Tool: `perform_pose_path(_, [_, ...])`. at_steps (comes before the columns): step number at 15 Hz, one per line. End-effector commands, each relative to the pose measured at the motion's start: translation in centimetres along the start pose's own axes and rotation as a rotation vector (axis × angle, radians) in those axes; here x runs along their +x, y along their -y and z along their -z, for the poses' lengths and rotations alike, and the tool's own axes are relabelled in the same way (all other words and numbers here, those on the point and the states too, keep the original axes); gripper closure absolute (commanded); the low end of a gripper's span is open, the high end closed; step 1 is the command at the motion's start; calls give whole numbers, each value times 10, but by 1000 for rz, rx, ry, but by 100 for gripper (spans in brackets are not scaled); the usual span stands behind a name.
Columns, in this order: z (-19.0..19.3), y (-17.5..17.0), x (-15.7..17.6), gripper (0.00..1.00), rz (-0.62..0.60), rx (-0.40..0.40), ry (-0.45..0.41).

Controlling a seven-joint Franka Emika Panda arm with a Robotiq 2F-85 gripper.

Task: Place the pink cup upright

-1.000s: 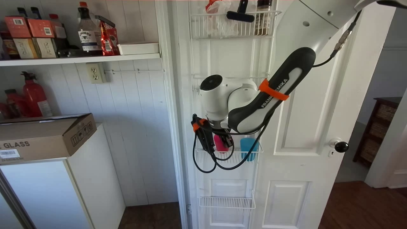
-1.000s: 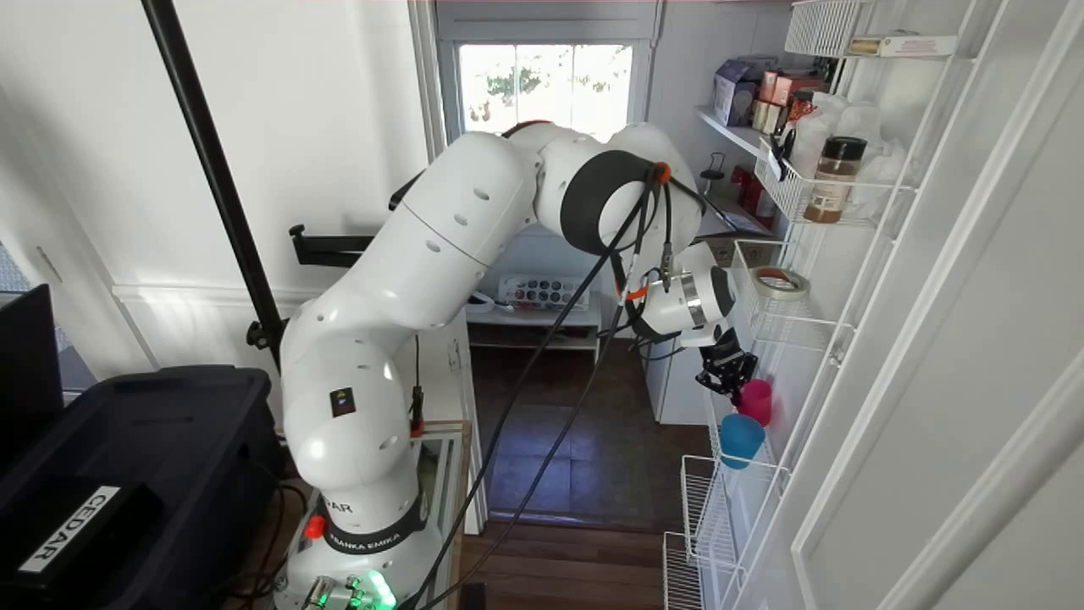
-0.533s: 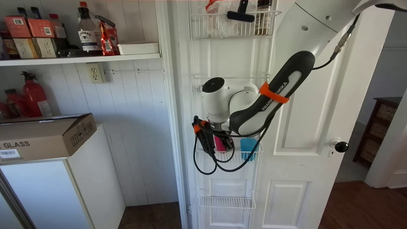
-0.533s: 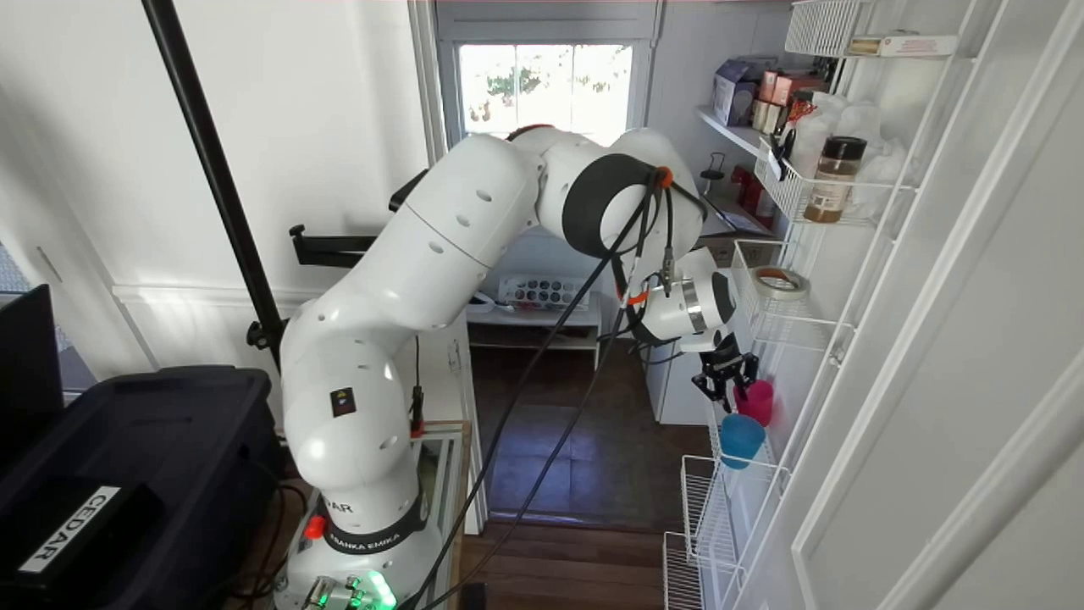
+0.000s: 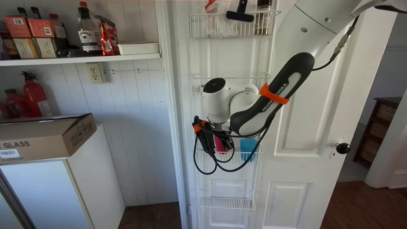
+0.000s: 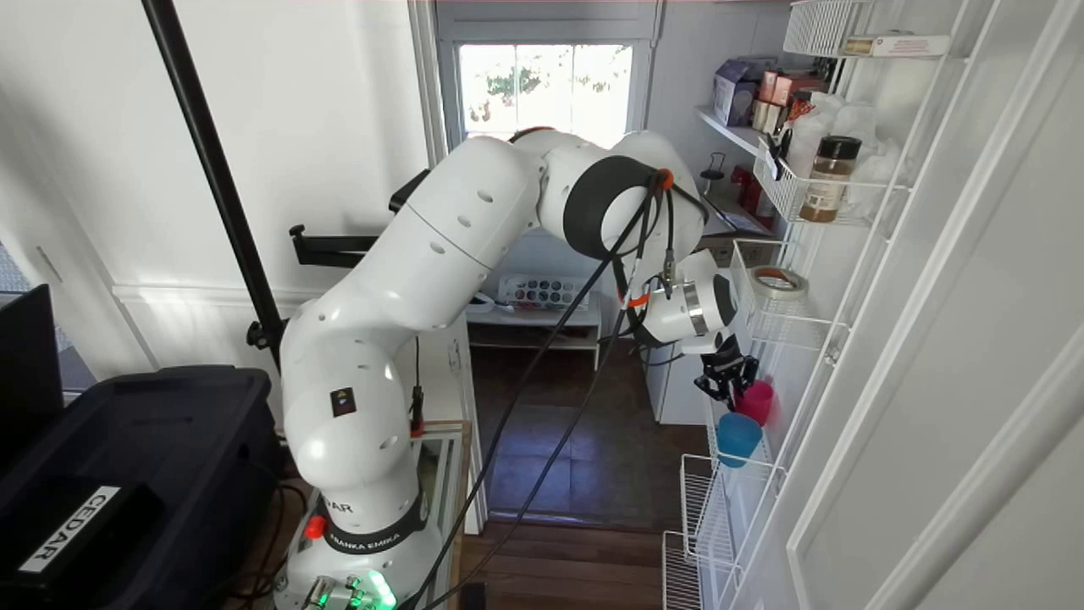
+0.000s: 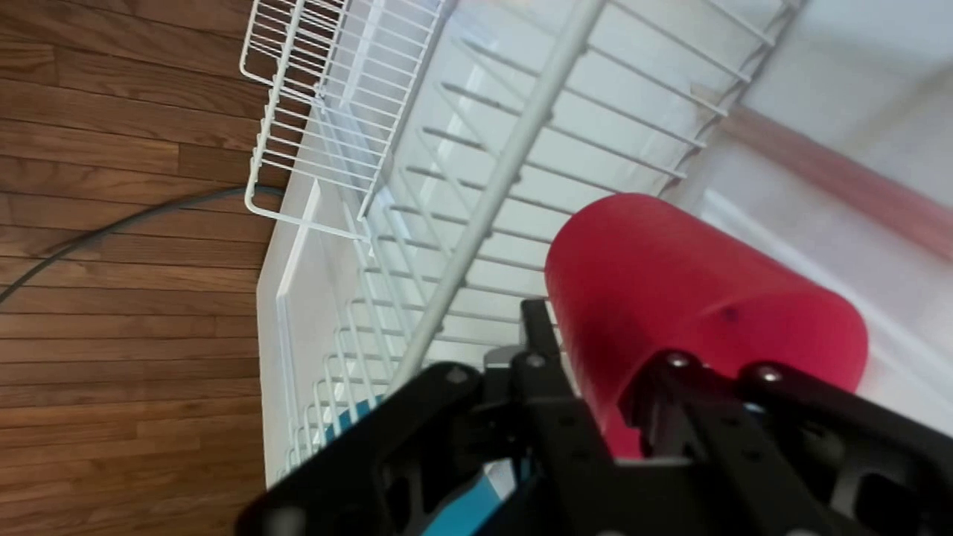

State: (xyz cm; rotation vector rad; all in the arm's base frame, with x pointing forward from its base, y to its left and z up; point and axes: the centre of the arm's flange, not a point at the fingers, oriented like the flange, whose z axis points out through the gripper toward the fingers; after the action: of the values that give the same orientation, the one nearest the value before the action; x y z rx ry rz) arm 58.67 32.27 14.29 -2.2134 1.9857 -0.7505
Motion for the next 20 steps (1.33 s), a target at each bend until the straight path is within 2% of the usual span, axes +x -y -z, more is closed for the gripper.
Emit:
perform_pose_path(1, [8,-7,-1,100,-26,14,9])
perform_pose_path(5, [13,-10,0,99,-6,27,14])
perform_pose_path(13, [24,-18,3,99,-7,0,32])
perform_pose_path(14, [23,-19,3,91,-5,-9,34])
perform_pose_path(15, [23,-20,3,70,-7,-15,32])
perform_pose_path(20, [25,-20,3,37,-1,11,20])
